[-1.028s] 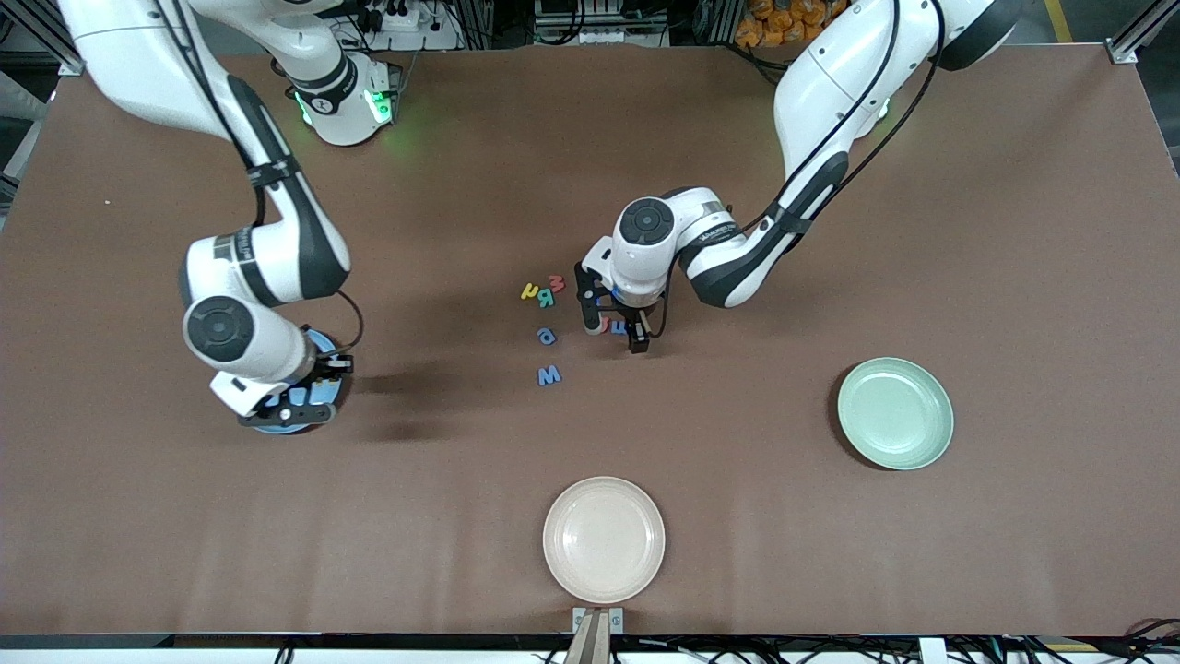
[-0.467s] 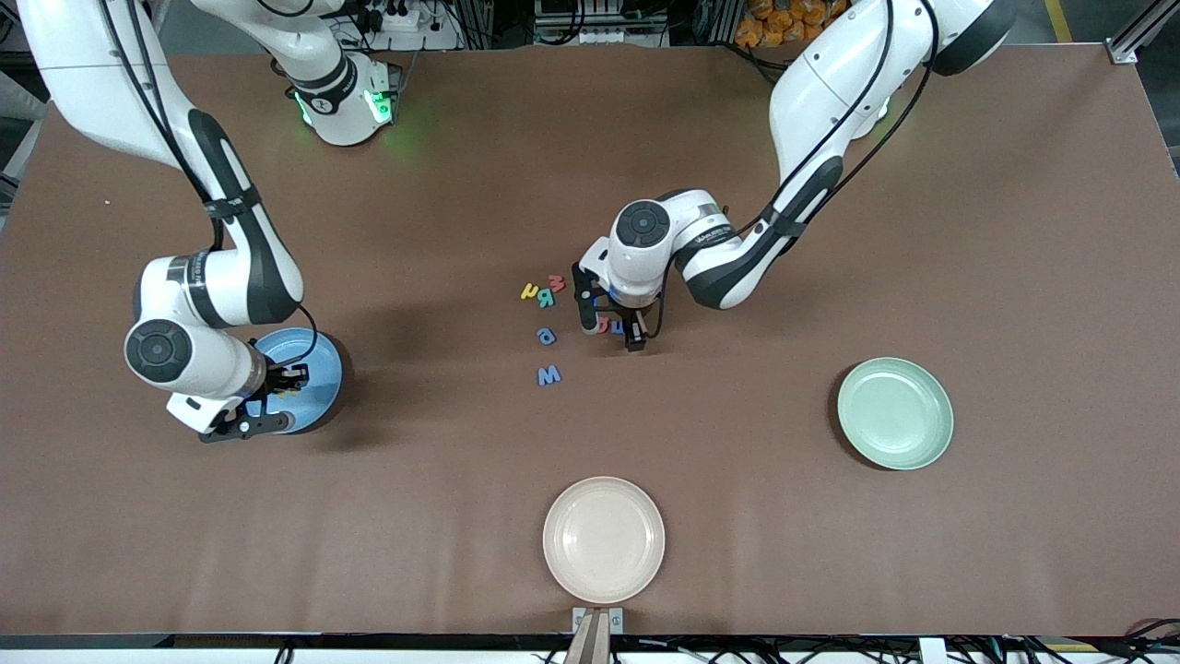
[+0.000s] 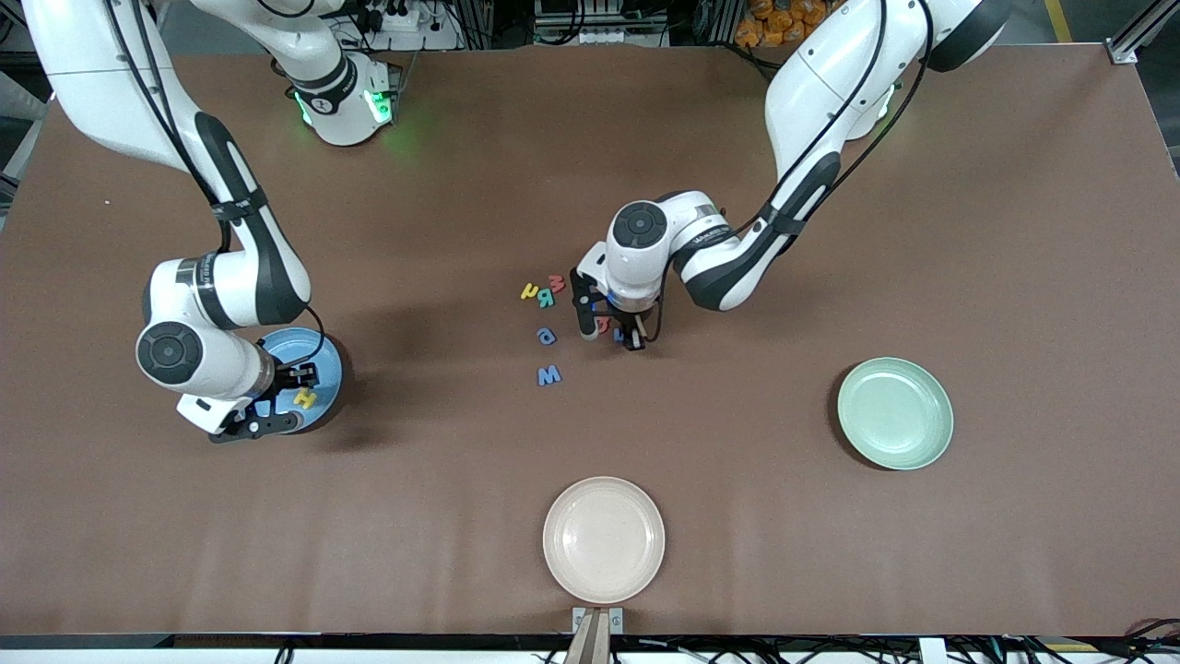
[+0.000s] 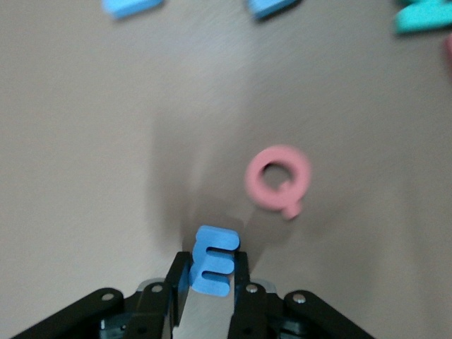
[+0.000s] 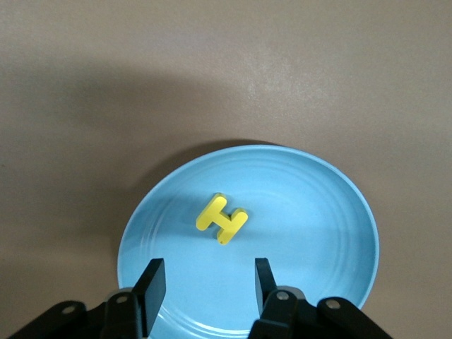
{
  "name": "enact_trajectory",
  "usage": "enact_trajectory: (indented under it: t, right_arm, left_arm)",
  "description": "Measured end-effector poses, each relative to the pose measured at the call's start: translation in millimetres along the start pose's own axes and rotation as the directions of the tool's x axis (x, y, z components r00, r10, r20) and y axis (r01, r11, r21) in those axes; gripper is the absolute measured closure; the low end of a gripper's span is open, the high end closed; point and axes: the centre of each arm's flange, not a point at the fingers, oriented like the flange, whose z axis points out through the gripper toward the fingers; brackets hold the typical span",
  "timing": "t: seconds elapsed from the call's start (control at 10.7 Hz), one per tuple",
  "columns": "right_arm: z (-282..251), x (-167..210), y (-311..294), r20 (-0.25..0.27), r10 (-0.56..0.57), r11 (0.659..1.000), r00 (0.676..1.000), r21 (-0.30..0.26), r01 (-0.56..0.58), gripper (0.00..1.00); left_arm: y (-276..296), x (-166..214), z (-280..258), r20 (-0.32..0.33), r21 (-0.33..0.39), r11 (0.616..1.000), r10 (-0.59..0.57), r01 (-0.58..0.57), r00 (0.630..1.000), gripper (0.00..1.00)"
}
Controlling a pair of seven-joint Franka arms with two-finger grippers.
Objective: Sort uppercase to blue plate, lowercase to green plate
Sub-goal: 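Place the blue m on the green plate while the right gripper grasps W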
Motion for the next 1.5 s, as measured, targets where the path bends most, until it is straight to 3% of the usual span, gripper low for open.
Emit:
enact_trajectory:
  t: [0.19, 0.47, 0.65, 0.93, 1.12, 1.31, 1.5]
  right_arm:
    - [-6.8, 4.1, -36.2, -0.001, 0.05, 0.999, 0.999, 0.009, -0.05, 0.37]
    - [-21.9, 4.8, -143.4, -0.014, 0.131, 0.991, 0.991, 0.023, -0.131, 0.37]
    - [-37.5, 3.0, -199.9, -0.035, 0.152, 0.987, 0.988, 0.054, -0.15, 0.37]
    - [-53.4, 4.3, -273.0, -0.06, 0.18, 0.98, 0.982, 0.092, -0.174, 0.37]
    - [-51.2, 13.1, -317.7, -0.075, 0.169, 0.981, 0.983, 0.113, -0.161, 0.37]
    - [-45.1, 25.6, -349.0, -0.089, 0.147, 0.982, 0.985, 0.133, -0.135, 0.37]
    - [-32.9, 33.2, -381.1, -0.097, 0.128, 0.982, 0.987, 0.149, -0.113, 0.37]
  left_arm:
    - [-54.0, -36.4, -44.6, 0.06, 0.029, 0.994, -0.11, 0.109, 0.992, 0.7]
    - [-156.9, -166.8, -131.2, 0.1, 0.029, 0.939, -0.344, 0.343, 0.934, 0.71]
    - [-199.1, -279.0, -137.2, 0.125, 0.002, 0.898, -0.437, 0.44, 0.891, 0.71]
    - [-214.9, -386.2, -108.4, 0.193, -0.025, 0.819, -0.559, 0.573, 0.807, 0.71]
    - [-214.8, -425.8, -89.8, 0.205, -0.077, 0.738, -0.646, 0.67, 0.735, 0.71]
    - [-213.2, -438.1, -70.2, 0.186, -0.157, 0.649, -0.721, 0.744, 0.668, 0.71]
    - [-213.1, -433.3, -56.9, 0.164, -0.187, 0.613, -0.751, 0.768, 0.639, 0.71]
